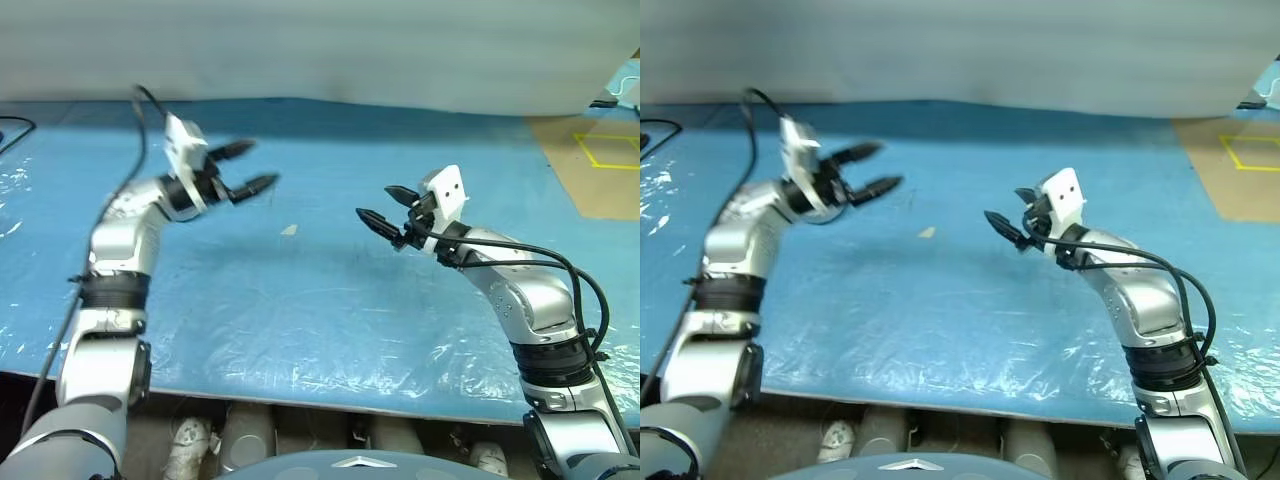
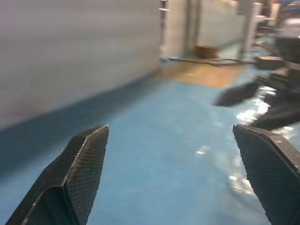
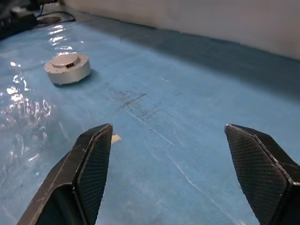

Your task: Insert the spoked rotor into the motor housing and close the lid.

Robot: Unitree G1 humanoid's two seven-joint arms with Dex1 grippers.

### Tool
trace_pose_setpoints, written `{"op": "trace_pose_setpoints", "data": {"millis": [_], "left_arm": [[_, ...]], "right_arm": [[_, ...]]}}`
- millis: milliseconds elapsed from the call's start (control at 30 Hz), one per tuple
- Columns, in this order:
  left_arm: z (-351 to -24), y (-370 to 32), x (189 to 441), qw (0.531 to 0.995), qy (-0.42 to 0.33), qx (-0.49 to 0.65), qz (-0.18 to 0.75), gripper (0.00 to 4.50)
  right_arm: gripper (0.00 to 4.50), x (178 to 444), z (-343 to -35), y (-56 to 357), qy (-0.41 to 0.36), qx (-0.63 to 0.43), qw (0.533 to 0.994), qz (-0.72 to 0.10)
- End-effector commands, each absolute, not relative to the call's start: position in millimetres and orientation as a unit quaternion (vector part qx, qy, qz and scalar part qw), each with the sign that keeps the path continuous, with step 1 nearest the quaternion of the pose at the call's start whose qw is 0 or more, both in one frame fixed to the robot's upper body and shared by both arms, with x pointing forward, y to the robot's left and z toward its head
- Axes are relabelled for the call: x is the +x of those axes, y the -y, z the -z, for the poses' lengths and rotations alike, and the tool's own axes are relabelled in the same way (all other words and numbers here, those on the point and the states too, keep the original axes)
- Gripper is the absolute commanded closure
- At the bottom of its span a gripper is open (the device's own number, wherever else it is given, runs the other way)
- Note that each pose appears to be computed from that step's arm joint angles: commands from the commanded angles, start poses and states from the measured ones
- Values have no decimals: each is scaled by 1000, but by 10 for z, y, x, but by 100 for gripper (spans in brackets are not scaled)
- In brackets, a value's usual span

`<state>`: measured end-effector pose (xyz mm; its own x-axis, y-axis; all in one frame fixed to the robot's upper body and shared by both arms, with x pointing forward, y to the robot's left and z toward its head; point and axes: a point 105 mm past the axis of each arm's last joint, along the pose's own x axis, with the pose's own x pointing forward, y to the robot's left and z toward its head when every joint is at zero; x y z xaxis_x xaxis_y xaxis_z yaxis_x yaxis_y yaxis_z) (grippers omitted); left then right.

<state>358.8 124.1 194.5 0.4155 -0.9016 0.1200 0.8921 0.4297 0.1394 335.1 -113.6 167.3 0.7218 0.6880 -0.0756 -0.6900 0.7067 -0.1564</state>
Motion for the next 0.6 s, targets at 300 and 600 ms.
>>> {"op": "trace_pose_setpoints", "data": {"millis": [300, 600], "left_arm": [[-1513, -1212, 3343, 834, 46, 53, 548, 4], [-1480, -1336, 3407, 848, 44, 67, 525, 4]], "right_arm": [[51, 3086, -1373, 1153, -20, -145, 906, -397], [51, 3101, -1386, 1152, -16, -146, 907, -394]]}}
